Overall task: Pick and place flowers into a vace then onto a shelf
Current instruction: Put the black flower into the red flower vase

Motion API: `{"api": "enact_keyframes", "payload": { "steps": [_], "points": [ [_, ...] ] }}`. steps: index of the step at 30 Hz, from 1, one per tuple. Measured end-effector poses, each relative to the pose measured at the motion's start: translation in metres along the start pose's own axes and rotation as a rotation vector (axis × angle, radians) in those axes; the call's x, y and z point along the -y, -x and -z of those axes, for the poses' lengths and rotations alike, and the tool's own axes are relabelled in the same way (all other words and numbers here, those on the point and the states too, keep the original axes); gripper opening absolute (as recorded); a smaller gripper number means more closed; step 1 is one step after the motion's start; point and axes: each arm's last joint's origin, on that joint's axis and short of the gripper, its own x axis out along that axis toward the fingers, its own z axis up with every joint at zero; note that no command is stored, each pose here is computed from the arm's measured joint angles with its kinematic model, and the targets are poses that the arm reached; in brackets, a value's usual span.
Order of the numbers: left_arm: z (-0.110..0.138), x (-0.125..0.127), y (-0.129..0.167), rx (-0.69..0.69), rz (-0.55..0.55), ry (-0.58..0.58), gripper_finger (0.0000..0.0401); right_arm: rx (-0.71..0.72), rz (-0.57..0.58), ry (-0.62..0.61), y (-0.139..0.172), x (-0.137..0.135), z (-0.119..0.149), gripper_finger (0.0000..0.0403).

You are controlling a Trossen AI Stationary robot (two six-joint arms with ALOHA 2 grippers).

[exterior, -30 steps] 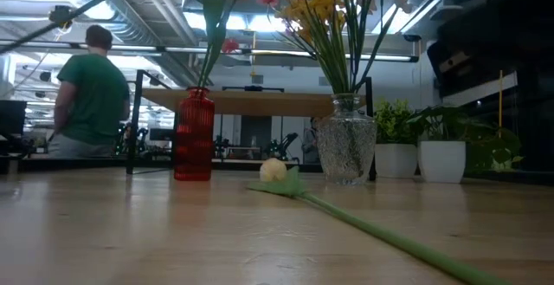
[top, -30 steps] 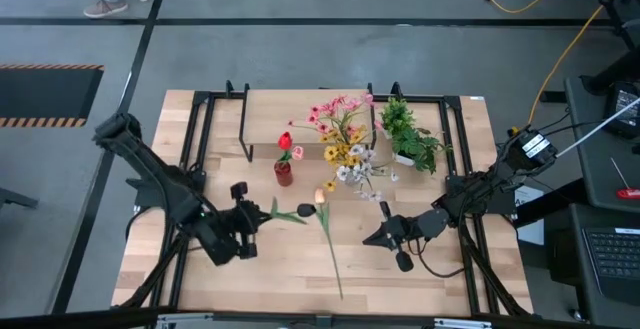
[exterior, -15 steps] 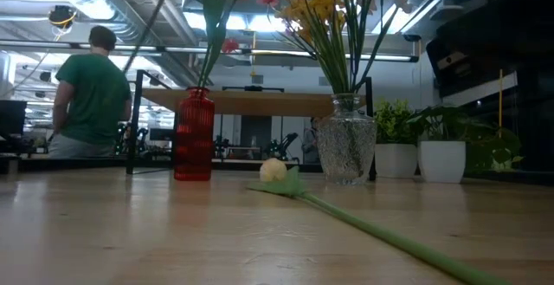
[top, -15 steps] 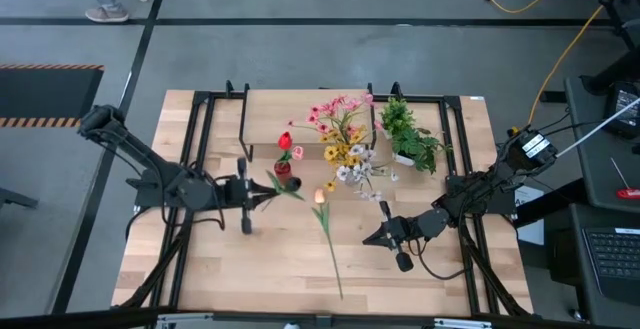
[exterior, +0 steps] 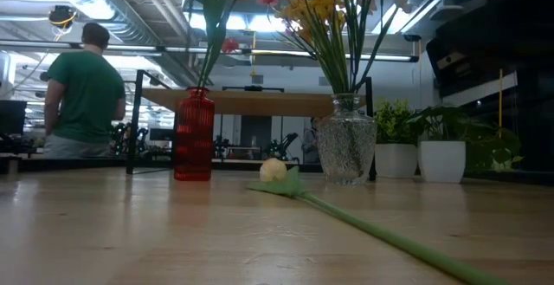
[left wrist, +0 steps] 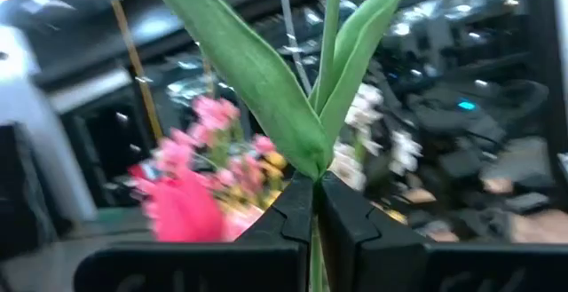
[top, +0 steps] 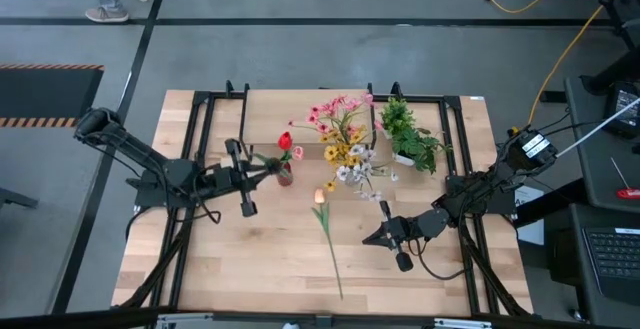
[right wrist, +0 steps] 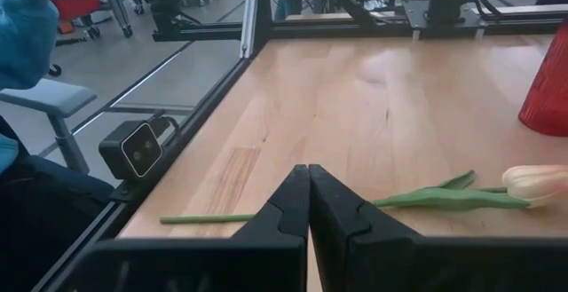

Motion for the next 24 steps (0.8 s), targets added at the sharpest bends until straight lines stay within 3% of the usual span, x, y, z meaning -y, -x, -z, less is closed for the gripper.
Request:
{"api": "enact_keyframes", "payload": {
  "steps": [12, 17, 24],
  "points": [
    [-0.004, -0.018, -0.008, 0.046, -0.137, -0.089, 0.0003, -0.011, 0.026, 0.0, 0.0, 0.001, 0.001, 0.0007],
    [-0.002, -0.023, -0.011, 0.041, -0.172, -0.024, 0.0003, -0.013, 0.027, 0.001, 0.0, 0.001, 0.002, 0.0007],
    [0.027, -0.028, -0.001, 0.064, -0.205, 0.057, 0.0003, -0.016, 0.027, 0.003, 0.0, 0.001, 0.002, 0.0007]
  ]
}}
